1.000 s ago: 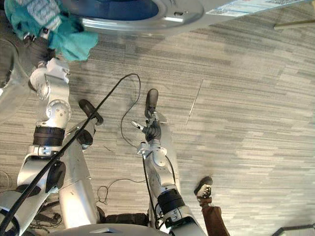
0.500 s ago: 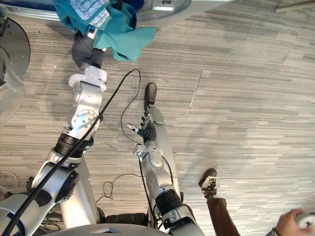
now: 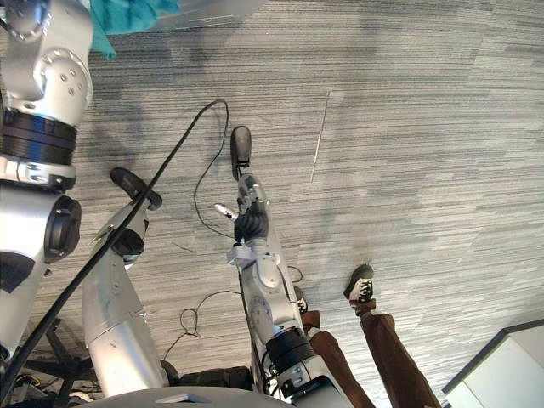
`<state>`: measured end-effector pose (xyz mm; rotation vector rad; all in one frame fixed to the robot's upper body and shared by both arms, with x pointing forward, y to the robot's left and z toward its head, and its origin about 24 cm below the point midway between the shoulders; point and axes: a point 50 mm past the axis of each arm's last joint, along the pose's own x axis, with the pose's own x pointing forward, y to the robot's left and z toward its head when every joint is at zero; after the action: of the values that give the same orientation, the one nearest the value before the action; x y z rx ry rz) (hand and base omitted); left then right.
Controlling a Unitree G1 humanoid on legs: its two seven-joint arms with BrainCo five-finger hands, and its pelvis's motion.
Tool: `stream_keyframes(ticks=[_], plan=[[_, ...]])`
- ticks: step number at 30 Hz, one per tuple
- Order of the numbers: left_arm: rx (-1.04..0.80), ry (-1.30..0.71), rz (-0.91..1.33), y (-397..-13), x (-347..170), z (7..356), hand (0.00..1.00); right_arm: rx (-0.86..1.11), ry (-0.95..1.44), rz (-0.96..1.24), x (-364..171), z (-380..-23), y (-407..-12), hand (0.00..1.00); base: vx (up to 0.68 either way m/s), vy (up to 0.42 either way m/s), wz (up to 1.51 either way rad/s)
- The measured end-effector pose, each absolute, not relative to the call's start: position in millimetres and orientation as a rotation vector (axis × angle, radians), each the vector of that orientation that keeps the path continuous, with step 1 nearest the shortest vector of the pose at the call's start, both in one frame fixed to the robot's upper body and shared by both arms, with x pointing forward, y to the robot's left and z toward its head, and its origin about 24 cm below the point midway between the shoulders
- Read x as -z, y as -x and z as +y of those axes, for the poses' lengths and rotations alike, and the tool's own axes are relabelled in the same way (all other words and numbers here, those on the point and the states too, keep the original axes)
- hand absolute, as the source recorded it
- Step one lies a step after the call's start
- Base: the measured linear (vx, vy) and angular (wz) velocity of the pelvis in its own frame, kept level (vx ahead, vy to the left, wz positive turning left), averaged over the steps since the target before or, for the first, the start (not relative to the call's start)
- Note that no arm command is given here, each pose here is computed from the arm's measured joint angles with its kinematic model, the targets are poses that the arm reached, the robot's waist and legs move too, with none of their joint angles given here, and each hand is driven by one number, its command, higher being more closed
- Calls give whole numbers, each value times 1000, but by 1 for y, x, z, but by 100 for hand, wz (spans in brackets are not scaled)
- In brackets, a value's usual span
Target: Pick up the laundry basket with both hands and put the clothes into the washing machine.
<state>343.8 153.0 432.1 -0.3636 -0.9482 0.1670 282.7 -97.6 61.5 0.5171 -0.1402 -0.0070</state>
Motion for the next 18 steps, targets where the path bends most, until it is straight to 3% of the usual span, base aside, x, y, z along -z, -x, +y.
stream_keyframes(ticks=[4,8,9,15,18], plan=[[-224,333,-1053,-324,-463,159,100,108,-429,-122,-47,-139,-276,0,12,-32,-6],[-294,234,-1138,-307,-485,155,100,159,-404,-57,-29,-157,-269,0,4,-37,-9],[-351,124,-1188,-301,-491,150,0,171,-401,-41,-24,-159,-268,0,-3,-48,-7],[-786,-687,-1295,-291,-506,143,0,138,-452,-39,-13,-165,-261,0,-4,-23,-2],[-841,-838,-1159,-309,-498,157,0,126,-479,-37,-11,-165,-260,0,0,0,0]])
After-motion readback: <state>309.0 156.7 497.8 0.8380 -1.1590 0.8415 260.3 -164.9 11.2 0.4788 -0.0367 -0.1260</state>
